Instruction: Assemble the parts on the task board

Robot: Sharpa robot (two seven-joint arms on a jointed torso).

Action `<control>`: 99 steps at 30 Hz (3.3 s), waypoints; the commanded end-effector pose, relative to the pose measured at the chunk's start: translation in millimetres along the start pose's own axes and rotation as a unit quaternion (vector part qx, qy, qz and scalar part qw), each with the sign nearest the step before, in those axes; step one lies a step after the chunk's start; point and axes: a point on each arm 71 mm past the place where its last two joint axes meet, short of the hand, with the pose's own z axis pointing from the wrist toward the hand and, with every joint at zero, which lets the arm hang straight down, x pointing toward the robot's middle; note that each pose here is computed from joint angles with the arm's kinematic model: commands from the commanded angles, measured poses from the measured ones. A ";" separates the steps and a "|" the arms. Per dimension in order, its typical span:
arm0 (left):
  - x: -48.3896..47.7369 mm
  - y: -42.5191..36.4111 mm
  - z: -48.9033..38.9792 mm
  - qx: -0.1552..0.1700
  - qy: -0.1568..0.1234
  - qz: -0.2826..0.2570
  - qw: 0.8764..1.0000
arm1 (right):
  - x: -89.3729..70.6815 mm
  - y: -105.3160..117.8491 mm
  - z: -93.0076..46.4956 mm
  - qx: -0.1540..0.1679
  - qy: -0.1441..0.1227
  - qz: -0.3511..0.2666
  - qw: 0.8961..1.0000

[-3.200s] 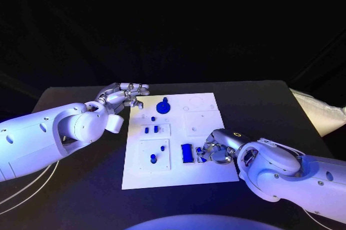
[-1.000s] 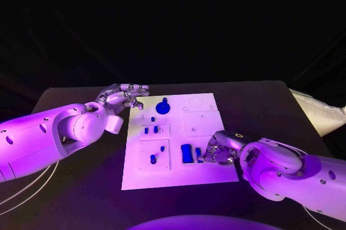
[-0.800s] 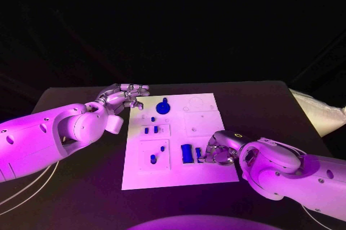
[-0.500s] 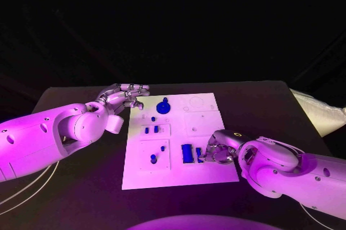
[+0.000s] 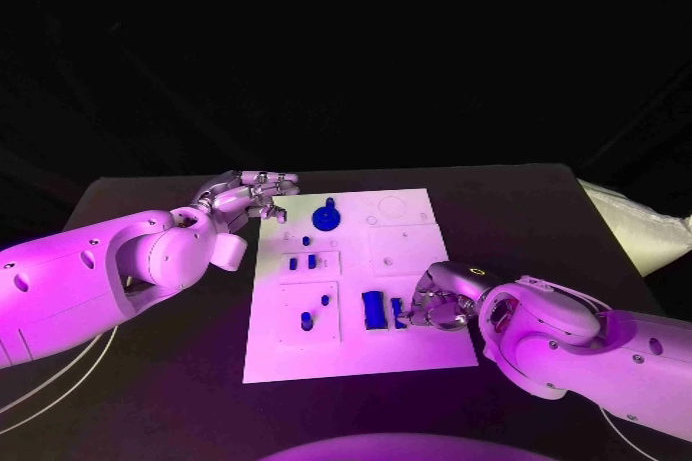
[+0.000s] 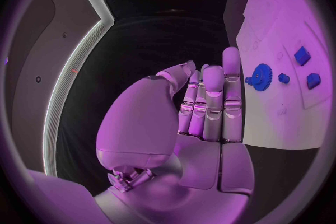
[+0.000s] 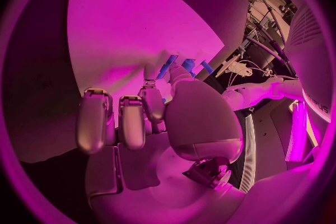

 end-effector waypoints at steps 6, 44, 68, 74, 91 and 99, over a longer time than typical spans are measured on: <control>3.8 1.1 2.5 0.004 0.008 -0.003 1.000 | -34.3 -11.1 7.5 -0.021 -0.003 0.198 0.980; 5.6 30.7 40.5 0.038 -0.100 -0.001 0.994 | -104.3 -72.5 103.6 -0.072 -0.174 0.537 0.822; 45.4 41.2 -3.9 0.078 -0.193 0.060 0.976 | -61.8 -11.1 70.0 -0.061 -0.241 0.569 0.784; 45.4 41.2 -3.9 0.078 -0.193 0.060 0.976 | -61.8 -11.1 70.0 -0.061 -0.241 0.569 0.784; 45.4 41.2 -3.9 0.078 -0.193 0.060 0.976 | -61.8 -11.1 70.0 -0.061 -0.241 0.569 0.784; 45.4 41.2 -3.9 0.078 -0.193 0.060 0.976 | -61.8 -11.1 70.0 -0.061 -0.241 0.569 0.784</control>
